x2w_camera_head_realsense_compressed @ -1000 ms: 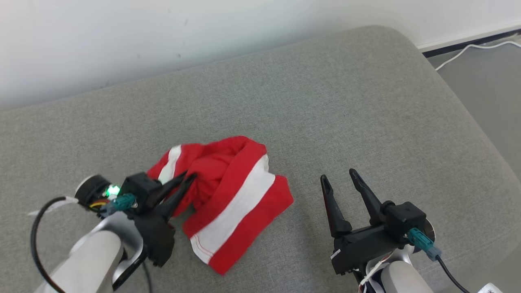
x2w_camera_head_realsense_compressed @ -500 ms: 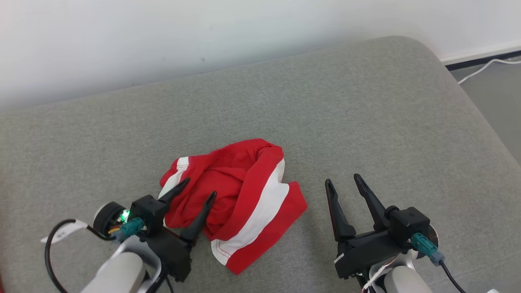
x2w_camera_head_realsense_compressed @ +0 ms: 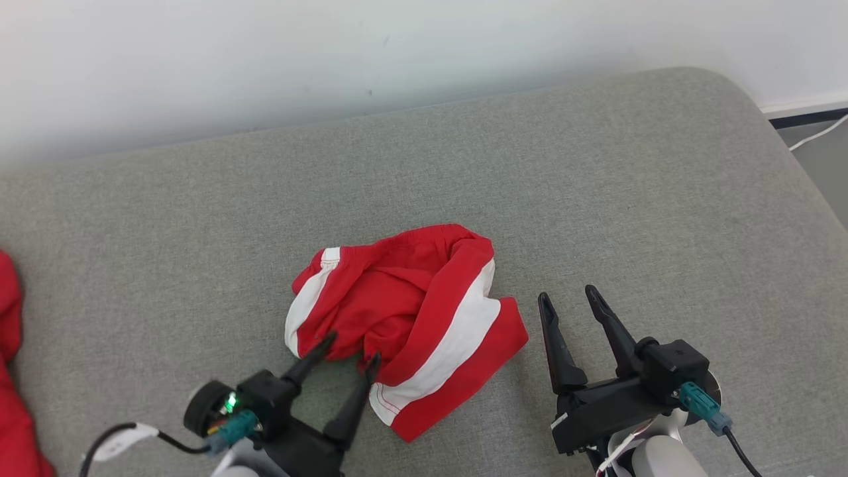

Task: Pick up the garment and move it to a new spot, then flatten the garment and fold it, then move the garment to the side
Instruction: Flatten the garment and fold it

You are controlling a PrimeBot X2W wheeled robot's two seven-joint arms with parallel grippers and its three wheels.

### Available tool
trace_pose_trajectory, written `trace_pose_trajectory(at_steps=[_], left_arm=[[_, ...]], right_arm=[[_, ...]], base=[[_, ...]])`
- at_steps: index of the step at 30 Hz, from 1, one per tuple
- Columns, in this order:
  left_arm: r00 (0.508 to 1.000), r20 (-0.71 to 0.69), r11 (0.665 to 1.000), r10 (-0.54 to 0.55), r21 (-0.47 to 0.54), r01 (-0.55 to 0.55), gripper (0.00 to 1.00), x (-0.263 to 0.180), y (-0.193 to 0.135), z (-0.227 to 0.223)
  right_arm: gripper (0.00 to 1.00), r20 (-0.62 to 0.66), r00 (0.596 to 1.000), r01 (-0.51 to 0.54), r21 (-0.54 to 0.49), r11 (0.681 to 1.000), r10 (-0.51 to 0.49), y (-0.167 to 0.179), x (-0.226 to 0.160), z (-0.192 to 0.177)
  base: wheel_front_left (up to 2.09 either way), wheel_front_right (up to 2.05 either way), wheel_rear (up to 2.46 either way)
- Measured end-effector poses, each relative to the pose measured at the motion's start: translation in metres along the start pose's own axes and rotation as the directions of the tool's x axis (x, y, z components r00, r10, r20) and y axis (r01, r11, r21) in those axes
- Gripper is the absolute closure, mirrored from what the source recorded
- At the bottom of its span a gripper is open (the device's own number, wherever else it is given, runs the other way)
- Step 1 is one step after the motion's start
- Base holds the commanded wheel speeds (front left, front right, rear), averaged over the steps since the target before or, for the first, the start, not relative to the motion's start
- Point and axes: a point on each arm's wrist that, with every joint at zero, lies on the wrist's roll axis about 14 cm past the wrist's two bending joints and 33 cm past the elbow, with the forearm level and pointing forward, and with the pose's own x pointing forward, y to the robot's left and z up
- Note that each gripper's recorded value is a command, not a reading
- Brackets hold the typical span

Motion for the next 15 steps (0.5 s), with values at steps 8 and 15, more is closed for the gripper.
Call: trace_pose_trajectory(at_steps=[8, 15], left_arm=[[0.995, -0.090, 0.996, -0.037, -0.086, 0.030, 0.00, -0.016, -0.026, -0.033], [0.984, -0.173, 0.994, -0.041, -0.107, 0.023, 0.00, -0.019, -0.026, -0.064]], right_arm=[[0.00, -0.007, 1.000, 0.002, 0.007, 1.000, -0.001, -0.001, 0.002, -0.004], [0.00, -0.013, 1.000, 0.008, 0.004, 1.000, -0.008, -0.004, 0.003, -0.005]], base=[[0.00, 0.00, 0.00], [0.00, 0.00, 0.00]])
